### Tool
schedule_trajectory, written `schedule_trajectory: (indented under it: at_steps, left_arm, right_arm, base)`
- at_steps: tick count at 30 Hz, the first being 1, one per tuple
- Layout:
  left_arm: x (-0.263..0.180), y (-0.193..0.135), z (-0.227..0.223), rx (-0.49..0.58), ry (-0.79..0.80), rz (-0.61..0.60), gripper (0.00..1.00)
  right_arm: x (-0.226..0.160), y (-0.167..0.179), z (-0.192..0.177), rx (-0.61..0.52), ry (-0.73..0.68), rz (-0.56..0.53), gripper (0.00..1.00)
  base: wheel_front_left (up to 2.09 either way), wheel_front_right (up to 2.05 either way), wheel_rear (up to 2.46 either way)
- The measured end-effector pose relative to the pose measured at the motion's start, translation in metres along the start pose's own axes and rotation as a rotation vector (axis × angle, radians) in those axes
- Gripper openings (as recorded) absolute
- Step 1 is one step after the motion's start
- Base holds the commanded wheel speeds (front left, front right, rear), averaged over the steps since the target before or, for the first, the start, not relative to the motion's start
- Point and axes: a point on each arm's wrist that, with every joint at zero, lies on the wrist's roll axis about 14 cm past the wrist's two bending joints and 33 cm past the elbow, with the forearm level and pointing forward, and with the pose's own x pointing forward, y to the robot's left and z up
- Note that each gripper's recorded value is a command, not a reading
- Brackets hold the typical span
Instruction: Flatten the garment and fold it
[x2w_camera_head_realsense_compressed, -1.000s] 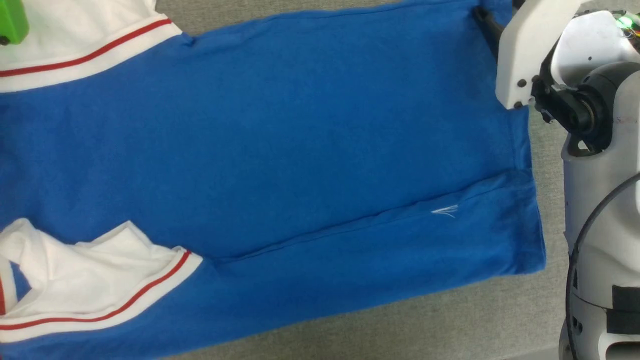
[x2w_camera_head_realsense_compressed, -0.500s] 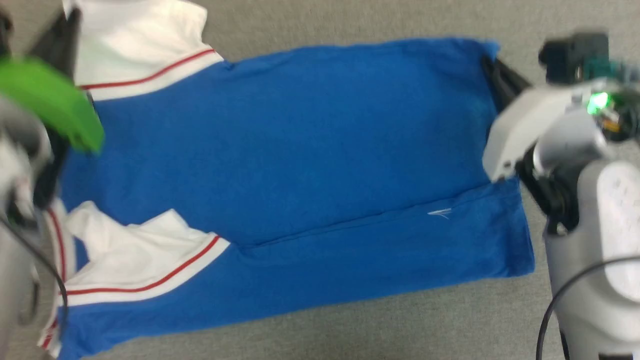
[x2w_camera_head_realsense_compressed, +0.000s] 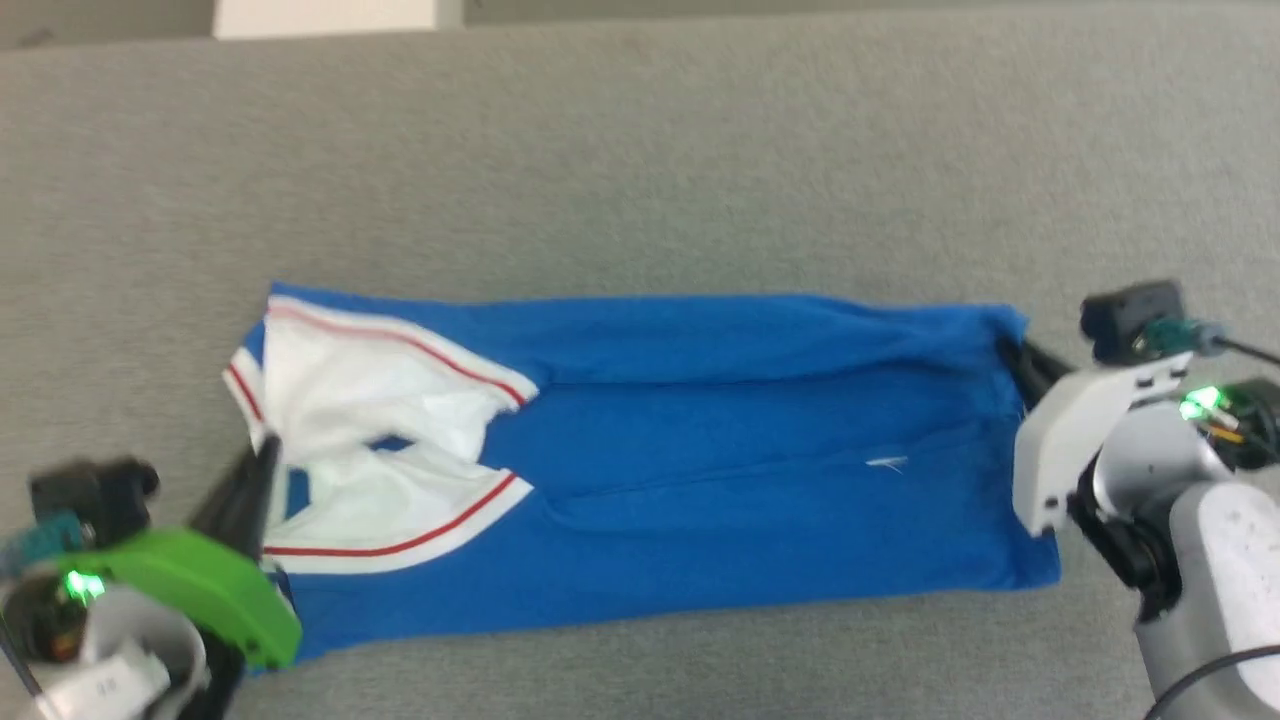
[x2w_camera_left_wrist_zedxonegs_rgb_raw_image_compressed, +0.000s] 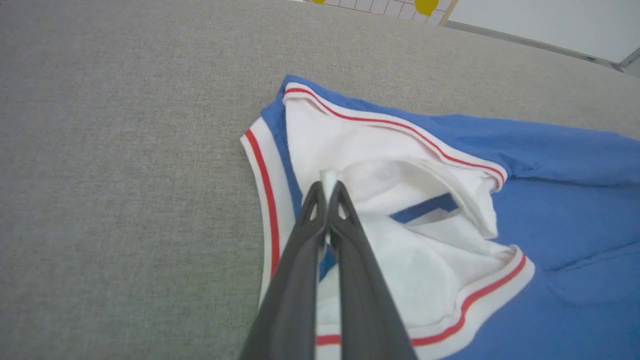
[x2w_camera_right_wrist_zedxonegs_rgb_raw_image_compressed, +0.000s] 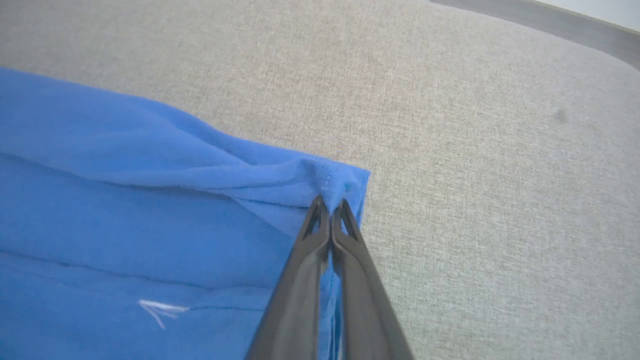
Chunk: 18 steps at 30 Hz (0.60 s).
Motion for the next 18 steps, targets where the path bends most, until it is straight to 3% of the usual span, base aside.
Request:
schedule_trajectory:
  at_steps: [9, 17, 18]
  left_arm:
    - [-0.048, 0.006, -0.052, -0.13, 0.119, 0.066, 0.0]
    - [-0.052, -0.001, -0.086, -0.166, 0.203, 0.054, 0.0]
    - [-0.052, -0.002, -0.086, -0.167, 0.198, 0.054, 0.2]
  right_arm:
    - [0.0, 0.013, -0.047, -0.111, 0.242, 0.064, 0.0]
    - [0.005, 0.015, -0.058, -0.074, 0.317, 0.076, 0.0]
    - [0.004, 0.015, -0.056, -0.059, 0.31, 0.075, 0.33]
  base:
    - [0.0, 0.0, 0.0]
    - [0.0, 0.0, 0.0]
    - [0.0, 0.0, 0.0]
